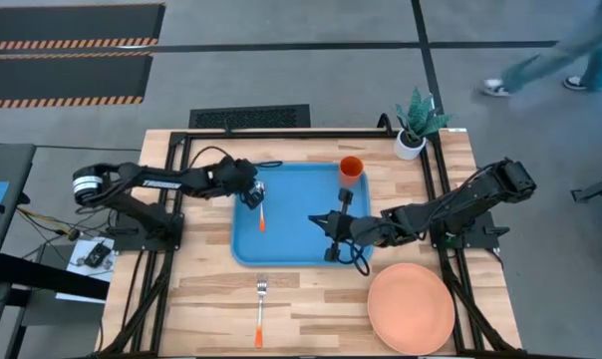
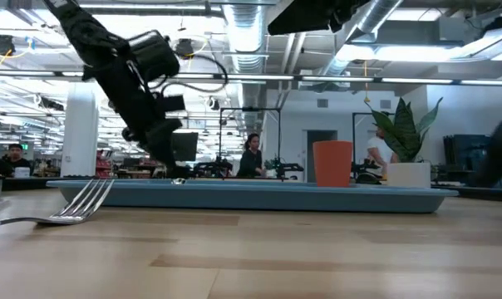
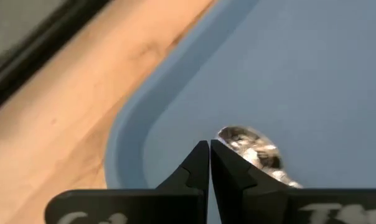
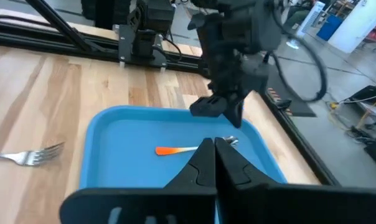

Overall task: Pick and place plate/cup/fork/spoon on tray
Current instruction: Put the orange plate on the blue tray to the right of the orange spoon

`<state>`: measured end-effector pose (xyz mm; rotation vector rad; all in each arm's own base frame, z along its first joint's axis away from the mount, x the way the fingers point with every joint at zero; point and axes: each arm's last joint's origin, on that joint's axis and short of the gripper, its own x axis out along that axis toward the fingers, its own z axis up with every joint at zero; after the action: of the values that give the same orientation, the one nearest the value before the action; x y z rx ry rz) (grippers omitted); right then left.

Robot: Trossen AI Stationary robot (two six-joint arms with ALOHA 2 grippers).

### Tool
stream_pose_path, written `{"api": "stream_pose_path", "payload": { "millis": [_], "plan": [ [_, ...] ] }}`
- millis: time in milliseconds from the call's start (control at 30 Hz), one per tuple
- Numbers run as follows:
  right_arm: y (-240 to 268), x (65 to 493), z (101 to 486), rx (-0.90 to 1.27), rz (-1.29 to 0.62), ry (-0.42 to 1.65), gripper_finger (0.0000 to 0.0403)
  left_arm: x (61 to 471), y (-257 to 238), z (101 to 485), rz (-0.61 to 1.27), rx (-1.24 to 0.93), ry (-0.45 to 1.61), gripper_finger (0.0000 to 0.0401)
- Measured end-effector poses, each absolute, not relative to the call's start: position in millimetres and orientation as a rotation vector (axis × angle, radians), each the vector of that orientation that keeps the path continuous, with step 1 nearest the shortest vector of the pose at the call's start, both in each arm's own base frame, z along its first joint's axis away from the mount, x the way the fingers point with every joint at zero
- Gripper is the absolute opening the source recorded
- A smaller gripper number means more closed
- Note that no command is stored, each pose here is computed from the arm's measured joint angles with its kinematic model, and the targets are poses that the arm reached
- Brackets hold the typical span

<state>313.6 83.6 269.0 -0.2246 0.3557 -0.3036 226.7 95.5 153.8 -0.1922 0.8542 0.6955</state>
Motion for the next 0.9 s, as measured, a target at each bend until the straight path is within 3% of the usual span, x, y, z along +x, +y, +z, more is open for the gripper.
{"api": "stream_pose_path", "payload": {
  "millis": [133,500,900],
  "plan": [
    [86,321,261,-0.173,-0.274,0.352,0.0004,218,80,164,0.638,-0.189,0.75,0.0002],
    [104,353,195,-0.18,-0.154,0.43,0.0003,183,24,181,0.377,-0.166,0.381,0.0002],
    [133,338,183,-0.099,-0.049,0.554,0.0003,146,-1,180,0.211,-0.134,0.166,0.0002]
  ]
}}
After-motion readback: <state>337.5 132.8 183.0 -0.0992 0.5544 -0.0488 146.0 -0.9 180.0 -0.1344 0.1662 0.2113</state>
